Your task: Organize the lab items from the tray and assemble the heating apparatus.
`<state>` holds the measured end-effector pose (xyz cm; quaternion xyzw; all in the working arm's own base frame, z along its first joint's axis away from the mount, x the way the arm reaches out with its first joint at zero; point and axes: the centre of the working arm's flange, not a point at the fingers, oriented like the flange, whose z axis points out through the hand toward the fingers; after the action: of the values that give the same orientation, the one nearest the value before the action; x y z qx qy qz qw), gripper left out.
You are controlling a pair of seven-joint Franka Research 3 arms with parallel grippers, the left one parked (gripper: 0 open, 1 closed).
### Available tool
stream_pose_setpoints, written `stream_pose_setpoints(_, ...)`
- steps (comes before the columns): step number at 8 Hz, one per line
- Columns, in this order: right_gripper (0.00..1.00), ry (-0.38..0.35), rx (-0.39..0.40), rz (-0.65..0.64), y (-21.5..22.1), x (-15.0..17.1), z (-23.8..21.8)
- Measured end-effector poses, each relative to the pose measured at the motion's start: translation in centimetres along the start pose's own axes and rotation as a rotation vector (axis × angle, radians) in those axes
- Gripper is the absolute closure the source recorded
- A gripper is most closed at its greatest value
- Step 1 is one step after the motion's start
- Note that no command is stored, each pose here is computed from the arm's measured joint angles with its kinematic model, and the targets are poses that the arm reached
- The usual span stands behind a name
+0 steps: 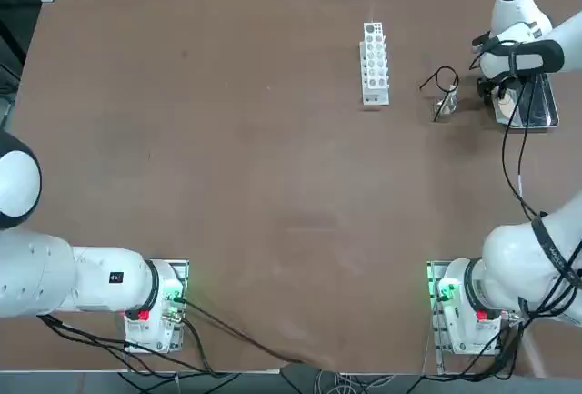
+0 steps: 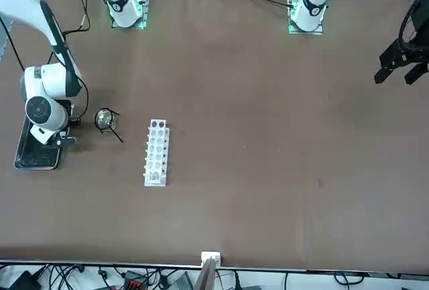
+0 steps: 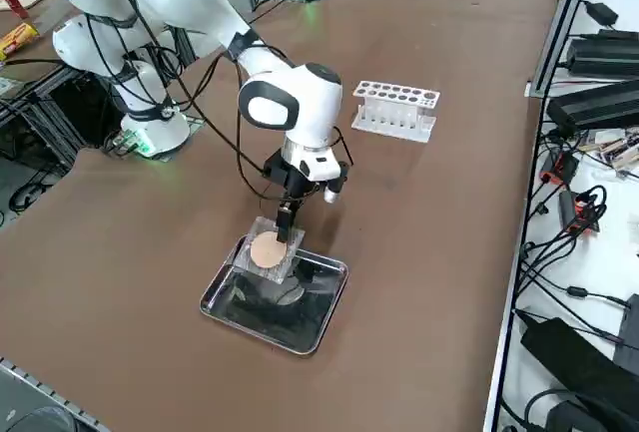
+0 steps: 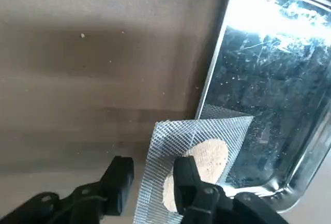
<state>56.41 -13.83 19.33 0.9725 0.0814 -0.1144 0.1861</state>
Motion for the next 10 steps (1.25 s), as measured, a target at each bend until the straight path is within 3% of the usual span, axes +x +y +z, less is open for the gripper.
stream_pose_setpoints(2, 0.58, -0.002, -0.001, 0.001, 0.0, 0.0, 0.0)
stream_pose_setpoints(4, 0.74, -0.007, -0.003, 0.003, 0.1, 0.0, -0.1)
stream_pose_setpoints(10, 0.97, -0.018, -0.023, 0.040, 1.0, 0.6, -1.2)
